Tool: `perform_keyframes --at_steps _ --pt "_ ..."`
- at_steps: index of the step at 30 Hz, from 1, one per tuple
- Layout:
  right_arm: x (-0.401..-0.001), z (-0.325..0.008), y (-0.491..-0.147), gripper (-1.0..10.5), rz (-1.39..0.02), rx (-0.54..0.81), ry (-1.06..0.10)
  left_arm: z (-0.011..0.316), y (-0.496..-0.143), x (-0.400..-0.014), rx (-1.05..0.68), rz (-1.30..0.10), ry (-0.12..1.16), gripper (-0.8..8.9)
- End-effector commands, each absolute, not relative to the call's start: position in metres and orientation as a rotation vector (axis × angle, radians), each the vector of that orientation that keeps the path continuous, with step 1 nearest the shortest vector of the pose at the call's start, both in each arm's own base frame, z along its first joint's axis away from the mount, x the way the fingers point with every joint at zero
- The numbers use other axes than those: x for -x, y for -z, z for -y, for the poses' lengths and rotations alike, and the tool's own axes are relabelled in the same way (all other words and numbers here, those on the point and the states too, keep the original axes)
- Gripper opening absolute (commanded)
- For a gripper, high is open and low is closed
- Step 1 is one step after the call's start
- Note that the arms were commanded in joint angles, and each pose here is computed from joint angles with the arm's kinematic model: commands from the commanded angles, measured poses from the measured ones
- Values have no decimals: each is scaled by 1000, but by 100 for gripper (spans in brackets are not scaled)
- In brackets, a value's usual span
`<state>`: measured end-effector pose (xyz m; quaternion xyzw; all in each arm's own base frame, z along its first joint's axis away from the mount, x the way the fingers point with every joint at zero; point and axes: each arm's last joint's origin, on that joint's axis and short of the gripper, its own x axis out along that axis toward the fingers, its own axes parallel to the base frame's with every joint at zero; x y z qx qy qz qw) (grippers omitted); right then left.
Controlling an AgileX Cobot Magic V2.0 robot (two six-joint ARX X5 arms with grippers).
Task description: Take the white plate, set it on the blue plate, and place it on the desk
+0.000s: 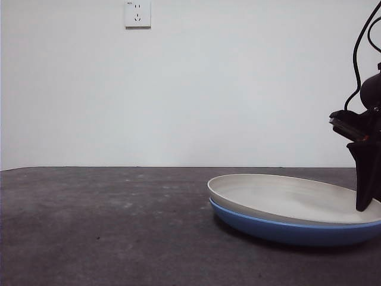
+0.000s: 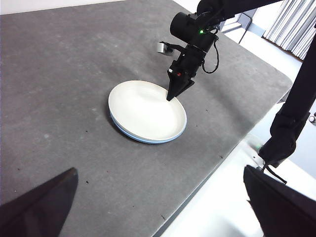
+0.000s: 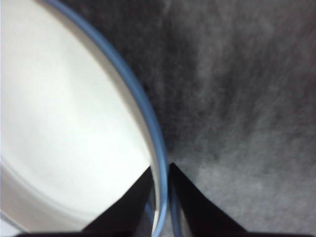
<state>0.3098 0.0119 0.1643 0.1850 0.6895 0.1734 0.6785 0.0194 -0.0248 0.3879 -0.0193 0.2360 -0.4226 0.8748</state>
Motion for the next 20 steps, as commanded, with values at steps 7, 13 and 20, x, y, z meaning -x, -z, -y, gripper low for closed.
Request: perform_keyframes --at_steps 7,13,20 --pt "-315 -10 -166 9 -1547 -419 -363 24 -392 -18 42 -469 888 564" --pt "-323 -15 -190 9 -1516 -431 -384 24 -392 -18 42 -468 888 564" --pt "-333 -40 -213 9 -1483 -403 -421 24 -392 -18 42 -468 888 564"
